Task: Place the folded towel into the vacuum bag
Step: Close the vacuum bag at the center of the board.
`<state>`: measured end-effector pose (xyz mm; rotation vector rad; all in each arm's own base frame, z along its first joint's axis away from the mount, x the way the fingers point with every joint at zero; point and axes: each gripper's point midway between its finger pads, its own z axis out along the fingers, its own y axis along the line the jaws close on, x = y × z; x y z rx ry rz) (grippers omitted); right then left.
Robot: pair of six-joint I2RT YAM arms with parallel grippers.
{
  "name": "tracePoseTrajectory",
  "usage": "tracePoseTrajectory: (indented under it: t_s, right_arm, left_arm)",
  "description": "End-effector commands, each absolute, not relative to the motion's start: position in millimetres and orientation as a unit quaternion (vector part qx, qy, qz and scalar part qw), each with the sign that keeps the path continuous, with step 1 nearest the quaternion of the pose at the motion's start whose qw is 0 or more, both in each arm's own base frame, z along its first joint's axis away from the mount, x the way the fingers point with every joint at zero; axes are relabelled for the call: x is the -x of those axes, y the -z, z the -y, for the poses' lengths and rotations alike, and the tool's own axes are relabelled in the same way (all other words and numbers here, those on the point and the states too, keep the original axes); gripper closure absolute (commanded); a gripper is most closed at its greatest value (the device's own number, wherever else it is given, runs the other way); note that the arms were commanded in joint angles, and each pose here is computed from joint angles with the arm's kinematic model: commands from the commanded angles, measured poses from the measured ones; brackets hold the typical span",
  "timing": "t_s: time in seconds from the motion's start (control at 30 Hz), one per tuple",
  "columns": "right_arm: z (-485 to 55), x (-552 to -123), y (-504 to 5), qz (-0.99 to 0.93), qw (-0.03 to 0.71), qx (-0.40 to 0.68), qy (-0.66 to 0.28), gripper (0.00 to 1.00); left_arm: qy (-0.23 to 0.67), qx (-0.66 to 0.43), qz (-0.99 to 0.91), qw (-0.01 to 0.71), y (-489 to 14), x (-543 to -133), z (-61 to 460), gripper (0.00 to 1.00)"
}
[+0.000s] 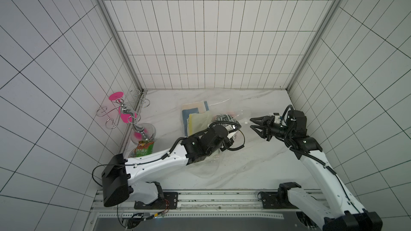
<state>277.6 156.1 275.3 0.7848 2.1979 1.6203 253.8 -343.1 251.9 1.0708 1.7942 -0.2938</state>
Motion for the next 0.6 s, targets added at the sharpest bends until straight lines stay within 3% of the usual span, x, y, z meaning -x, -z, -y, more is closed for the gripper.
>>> tracePoseTrajectory:
  t_s: [0.0,0.1,0.27,0.47,0.57]
  right_arm:
    - [-155.2,-266.6,-300.7,-0.815,0.251,-0.100,-0.512,0.54]
    - [-136.3,-266.6,-295.1,-0.848,0.355,-0.016,-0.392,0.51]
    - [-136.4,-259.5,-280.7,-0.838,0.464,0.158,-0.241,0.51]
    - [-167.7,-257.0,-277.2,-0.771,0.504,0.327,-0.208,0.49]
    - [-176.0,-268.7,-272.0,-0.770,0.486,0.366,-0.191,0.63]
  left_arm:
    - [0.239,-0.477,-0.752,0.388,-255.7,-230.0,331.3,1.00]
    - [0.321,-0.460,-0.752,0.347,-269.2,-238.4,316.2,1.00]
    - [0.340,-0.459,-0.763,0.302,-268.3,-248.4,310.2,1.00]
    - [0.336,-0.471,-0.767,0.277,-262.8,-249.6,308.9,1.00]
    - [0.329,-0.469,-0.772,0.276,-262.0,-254.1,304.4,1.00]
